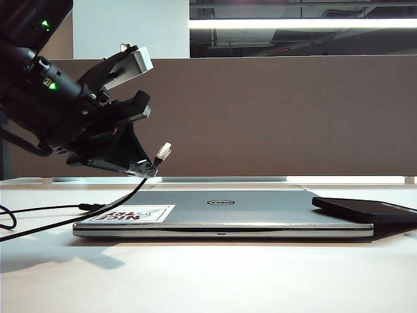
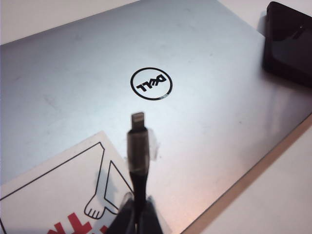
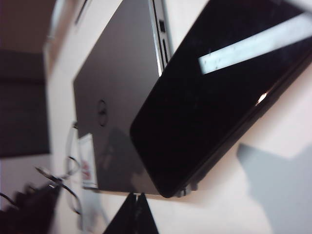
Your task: Pick up the charging cable and the phone, plug the charging cable into the charging port on the phone, and finally place them back on the table.
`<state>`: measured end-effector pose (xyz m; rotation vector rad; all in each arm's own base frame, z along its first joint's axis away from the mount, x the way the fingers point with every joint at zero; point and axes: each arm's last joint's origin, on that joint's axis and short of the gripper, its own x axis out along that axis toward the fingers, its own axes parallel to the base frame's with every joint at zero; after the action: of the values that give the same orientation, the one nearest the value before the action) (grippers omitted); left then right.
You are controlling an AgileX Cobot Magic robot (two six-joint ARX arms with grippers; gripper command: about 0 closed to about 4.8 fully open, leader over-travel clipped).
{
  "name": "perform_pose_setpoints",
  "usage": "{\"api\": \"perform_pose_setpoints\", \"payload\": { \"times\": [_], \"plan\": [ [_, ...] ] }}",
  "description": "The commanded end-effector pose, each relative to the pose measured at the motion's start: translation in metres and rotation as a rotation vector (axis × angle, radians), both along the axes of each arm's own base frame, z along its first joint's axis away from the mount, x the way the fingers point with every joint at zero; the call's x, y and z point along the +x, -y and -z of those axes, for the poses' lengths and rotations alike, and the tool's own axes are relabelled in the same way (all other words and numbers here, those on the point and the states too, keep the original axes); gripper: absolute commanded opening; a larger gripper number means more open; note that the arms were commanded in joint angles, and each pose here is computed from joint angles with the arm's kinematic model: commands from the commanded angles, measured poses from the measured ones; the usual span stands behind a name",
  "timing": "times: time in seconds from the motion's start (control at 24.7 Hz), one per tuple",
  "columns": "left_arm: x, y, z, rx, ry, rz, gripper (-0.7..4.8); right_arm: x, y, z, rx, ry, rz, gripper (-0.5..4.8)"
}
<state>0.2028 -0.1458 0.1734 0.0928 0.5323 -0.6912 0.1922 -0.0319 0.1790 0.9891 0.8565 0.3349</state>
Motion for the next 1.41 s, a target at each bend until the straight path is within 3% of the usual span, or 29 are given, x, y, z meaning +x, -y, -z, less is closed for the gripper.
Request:
{"api": "perform_pose_setpoints", "payload": {
  "times": [0.04,0.2,0.77,1.41],
  "plan": [
    [0.001,0.001,-0.003,-0.014,0.012,0.003,-0.08,0.002,0.000,0.009,0.135,-0.104,0.090,0.16],
    [0.001,0.001,-0.003,-0.014,0.012,0.003,-0.08,0.006,0.000,0.019,0.150,-0.154,0.090,2.84],
    [0.001,0.001,-0.003,-0.014,0.012,0.004,-0.08,0.027,-0.018,0.036,0.062,-0.172,0.112,2.77],
    [0.001,0.001,-0.003,-0.014,0.012,0.004,-0.08,0.048,-0.024,0.062,0.080,-0.159,0.119,2.70]
  ]
}}
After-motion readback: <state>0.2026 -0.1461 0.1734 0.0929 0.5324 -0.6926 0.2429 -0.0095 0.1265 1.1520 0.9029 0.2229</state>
